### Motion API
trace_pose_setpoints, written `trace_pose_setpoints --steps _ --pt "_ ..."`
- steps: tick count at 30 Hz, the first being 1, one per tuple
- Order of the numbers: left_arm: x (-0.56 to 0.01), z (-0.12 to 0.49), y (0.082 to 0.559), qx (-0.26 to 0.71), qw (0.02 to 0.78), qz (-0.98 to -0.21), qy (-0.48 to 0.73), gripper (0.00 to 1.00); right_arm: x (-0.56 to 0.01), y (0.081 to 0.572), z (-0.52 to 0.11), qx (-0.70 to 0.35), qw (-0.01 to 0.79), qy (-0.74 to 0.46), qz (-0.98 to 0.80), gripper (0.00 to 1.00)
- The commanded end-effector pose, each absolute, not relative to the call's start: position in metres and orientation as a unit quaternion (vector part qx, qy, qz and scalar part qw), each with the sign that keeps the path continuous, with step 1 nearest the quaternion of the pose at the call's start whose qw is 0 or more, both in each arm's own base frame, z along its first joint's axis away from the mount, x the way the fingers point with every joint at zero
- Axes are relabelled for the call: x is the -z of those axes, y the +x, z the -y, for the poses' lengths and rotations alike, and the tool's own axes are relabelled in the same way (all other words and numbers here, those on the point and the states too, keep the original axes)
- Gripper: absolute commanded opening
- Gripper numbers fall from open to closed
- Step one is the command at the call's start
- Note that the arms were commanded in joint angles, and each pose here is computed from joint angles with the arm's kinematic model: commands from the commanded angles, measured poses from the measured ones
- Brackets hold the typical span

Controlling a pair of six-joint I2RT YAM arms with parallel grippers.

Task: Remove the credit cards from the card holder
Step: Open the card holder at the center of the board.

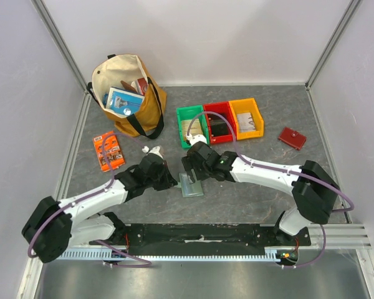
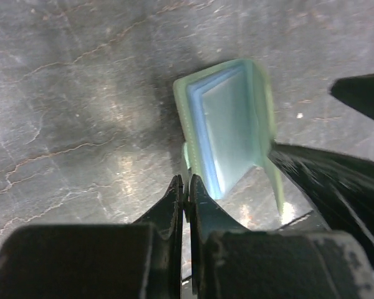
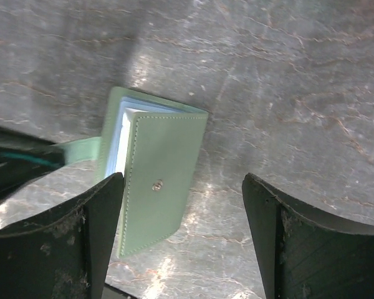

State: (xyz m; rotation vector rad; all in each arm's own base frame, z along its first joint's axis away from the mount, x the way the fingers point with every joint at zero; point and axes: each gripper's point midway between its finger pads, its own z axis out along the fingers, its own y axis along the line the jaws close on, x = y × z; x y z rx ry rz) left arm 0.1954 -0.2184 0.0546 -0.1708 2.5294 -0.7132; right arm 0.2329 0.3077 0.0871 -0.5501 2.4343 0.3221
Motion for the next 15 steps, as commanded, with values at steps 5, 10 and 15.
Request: trace_pose_setpoints --steps 5,10,15 --pt "-0.137 0.243 0.205 0.346 0.3 -0.889 -0.022 0.02 -0.07 0.247 -0.245 -0.065 0.323 -0.146 -0.933 0.83" --pt "-0.17 0.27 0.211 0.378 0.297 -0.877 0.016 0.02 -0.092 0.248 -0.241 -0.111 0.361 -0.115 -0.919 0.84" --pt "-0.167 0.297 0.224 0.36 0.287 -0.886 0.045 0.02 -0.116 0.252 -0.233 -0.142 0.404 -0.078 -0.9 0.84"
